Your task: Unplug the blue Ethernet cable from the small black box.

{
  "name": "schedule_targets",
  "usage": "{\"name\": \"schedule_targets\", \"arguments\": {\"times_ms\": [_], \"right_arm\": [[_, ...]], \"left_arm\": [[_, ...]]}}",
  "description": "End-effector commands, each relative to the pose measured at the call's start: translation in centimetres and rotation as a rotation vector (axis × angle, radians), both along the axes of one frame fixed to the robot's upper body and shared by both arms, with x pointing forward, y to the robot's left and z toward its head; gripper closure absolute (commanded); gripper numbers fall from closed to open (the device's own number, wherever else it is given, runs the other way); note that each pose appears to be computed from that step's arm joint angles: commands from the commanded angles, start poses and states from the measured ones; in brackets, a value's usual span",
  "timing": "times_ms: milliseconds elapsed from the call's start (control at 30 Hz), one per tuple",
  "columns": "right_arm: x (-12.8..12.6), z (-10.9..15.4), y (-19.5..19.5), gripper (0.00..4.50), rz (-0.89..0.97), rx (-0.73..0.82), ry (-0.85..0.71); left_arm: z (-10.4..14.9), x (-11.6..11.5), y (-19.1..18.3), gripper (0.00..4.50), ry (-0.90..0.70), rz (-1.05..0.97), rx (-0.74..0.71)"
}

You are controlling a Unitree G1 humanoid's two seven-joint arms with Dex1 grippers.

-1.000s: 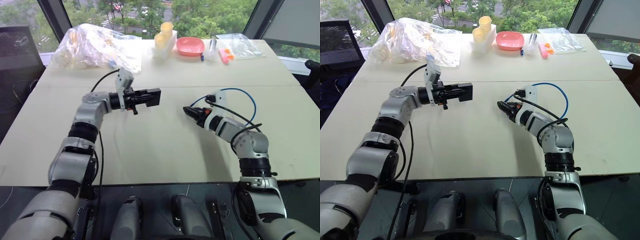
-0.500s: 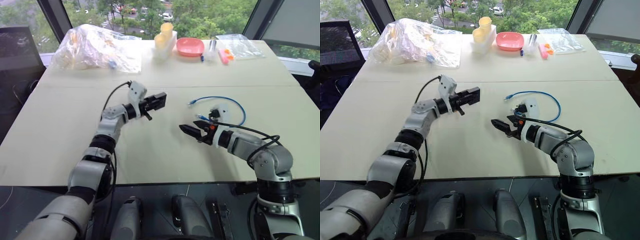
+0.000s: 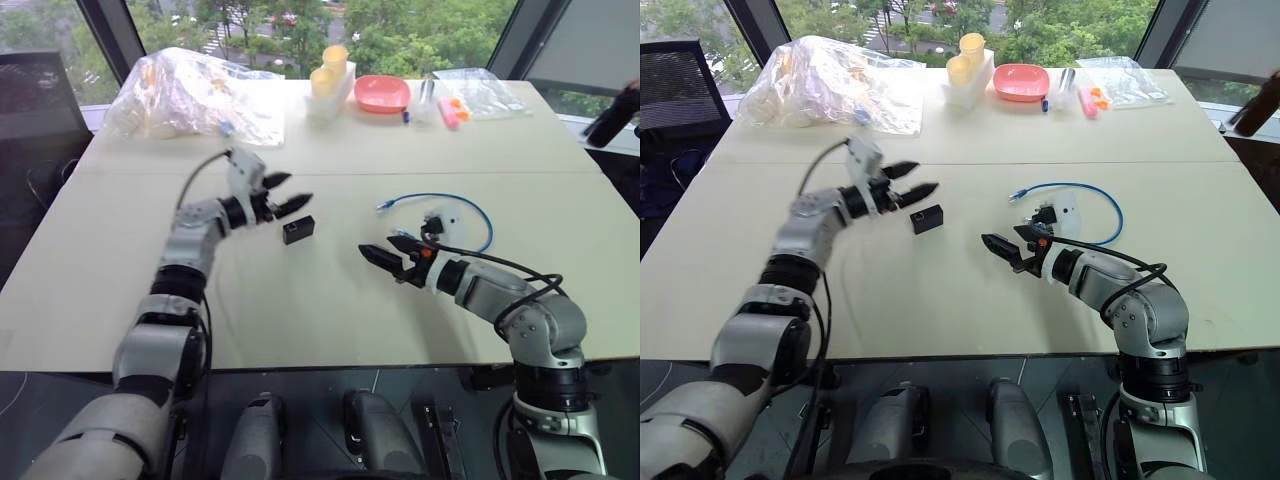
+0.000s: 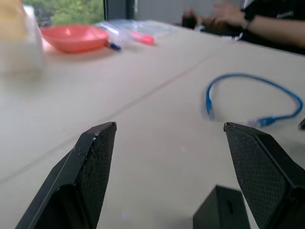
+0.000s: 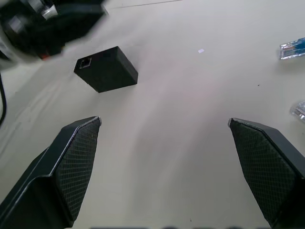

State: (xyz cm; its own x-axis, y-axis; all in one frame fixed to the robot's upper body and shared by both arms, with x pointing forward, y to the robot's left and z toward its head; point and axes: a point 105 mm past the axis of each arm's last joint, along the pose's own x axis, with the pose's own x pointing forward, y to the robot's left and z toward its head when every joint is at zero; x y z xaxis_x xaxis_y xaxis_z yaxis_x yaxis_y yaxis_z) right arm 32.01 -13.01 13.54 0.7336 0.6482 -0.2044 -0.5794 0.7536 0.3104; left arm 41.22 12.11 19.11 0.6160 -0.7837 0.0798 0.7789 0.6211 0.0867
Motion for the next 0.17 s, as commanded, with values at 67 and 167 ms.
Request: {"name": "schedule_targets", "arguments": {"times_ms": [67,167], "right_arm": [[-0.8,2.1,-0.2,0.00,0.028,0.033,-0.100],[-1.3,2.8,-0.8,0.00,0.025,0.061,-0.138]], "left_arm": [[2.3,-2.4,1.3,0.66,-0.002,-0.010,-0.059],[1.4,-4.8,3.5,0.66,0.061,0.048,-0.056]]}}
